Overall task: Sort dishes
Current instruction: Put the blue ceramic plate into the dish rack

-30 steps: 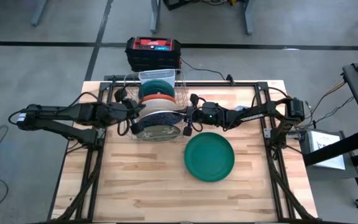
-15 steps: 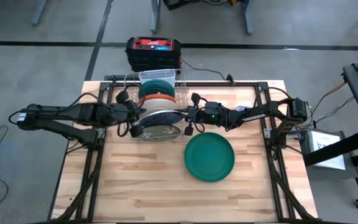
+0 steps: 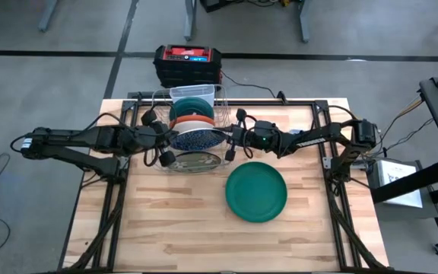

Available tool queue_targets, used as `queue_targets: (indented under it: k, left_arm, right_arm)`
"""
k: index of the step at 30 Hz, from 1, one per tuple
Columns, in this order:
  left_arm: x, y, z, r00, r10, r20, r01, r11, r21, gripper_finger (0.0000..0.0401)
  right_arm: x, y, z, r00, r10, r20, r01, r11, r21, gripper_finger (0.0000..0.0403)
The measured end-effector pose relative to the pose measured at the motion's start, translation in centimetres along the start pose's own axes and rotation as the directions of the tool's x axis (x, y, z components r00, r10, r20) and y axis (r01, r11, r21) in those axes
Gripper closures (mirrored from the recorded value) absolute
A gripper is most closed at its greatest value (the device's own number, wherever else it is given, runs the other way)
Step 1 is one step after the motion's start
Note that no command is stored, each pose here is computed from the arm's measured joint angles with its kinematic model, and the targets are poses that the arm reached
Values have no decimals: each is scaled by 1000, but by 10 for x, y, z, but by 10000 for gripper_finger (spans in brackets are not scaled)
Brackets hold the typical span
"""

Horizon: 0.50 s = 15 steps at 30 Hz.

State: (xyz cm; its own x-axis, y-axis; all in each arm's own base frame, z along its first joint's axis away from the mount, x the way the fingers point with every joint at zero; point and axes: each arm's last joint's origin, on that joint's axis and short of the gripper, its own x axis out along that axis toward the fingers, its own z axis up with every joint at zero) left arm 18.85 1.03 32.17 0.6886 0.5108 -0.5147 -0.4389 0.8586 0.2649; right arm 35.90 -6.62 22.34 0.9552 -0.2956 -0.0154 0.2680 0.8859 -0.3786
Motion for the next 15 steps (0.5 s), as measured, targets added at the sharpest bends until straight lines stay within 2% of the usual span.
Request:
queue_targets:
  k: [8,15]
  left_arm:
    - [0,0,1,1000,4,4,-4,1000,-2,401]
    - [0,0,1,1000,4,11,-4,1000,-6,401]
  right_arm:
    - [5,9,-21,997,53,-57,-48,995,85,403]
    - [7,13,-29,994,75,-77,-64,989,134,403]
